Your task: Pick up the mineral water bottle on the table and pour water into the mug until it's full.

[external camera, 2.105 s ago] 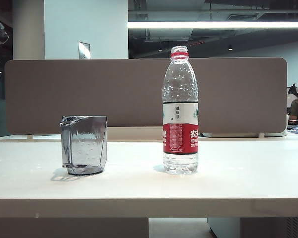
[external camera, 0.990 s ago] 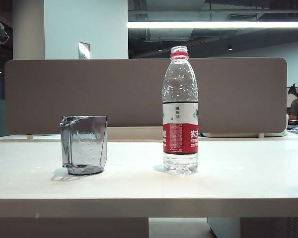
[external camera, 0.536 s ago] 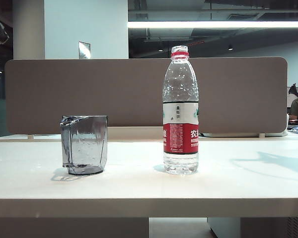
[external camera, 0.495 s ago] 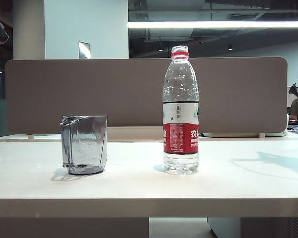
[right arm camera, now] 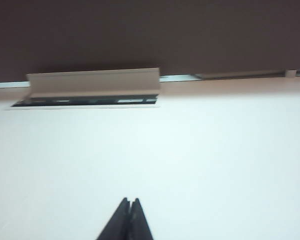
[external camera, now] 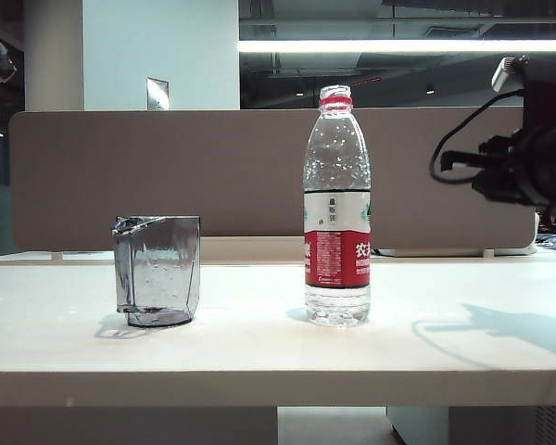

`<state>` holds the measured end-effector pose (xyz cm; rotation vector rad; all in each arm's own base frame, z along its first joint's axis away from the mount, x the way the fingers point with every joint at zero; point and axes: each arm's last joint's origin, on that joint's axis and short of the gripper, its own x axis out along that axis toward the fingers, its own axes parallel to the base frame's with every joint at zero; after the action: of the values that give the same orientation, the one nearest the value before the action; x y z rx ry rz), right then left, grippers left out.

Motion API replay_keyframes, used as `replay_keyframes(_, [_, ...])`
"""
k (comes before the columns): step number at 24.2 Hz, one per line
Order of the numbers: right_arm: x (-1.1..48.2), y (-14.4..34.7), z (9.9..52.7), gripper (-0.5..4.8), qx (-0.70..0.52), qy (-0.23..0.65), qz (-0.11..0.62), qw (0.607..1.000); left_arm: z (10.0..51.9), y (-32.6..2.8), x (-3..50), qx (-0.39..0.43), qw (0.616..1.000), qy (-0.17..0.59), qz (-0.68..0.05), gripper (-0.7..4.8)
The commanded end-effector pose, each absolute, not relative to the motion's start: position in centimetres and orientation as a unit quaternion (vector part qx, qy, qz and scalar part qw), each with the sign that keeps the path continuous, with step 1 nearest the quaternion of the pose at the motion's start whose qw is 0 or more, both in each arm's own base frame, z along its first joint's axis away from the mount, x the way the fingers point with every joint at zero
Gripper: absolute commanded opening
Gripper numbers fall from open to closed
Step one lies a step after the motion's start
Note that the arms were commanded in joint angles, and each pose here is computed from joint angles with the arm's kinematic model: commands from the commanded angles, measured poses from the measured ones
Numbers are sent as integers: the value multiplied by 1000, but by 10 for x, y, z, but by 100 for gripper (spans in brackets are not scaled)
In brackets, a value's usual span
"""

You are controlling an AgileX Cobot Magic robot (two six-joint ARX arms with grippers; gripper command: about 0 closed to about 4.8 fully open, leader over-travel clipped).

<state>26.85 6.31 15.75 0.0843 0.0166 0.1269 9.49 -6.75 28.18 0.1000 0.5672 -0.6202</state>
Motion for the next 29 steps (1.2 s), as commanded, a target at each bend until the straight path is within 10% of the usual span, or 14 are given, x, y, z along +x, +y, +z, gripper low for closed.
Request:
replay_keyframes(1, [245, 77, 153, -6, 57, -24, 59, 996, 283, -68, 95, 47, 913, 270, -301, -5])
replay_keyframes(11, [208, 124, 135, 5, 54, 8, 138, 989, 283, -68, 95, 48, 914, 270, -300, -5])
replay_keyframes(18, [206, 148, 117, 194, 37, 40, 178, 982, 283, -68, 95, 48, 914, 270, -300, -5])
replay_keyframes(22, [209, 152, 115, 423, 37, 42, 184, 981, 283, -68, 95, 48, 914, 270, -300, -5])
replay_keyframes(29, [218, 160, 122, 442, 46, 26, 205, 977, 283, -68, 95, 48, 914, 270, -300, -5])
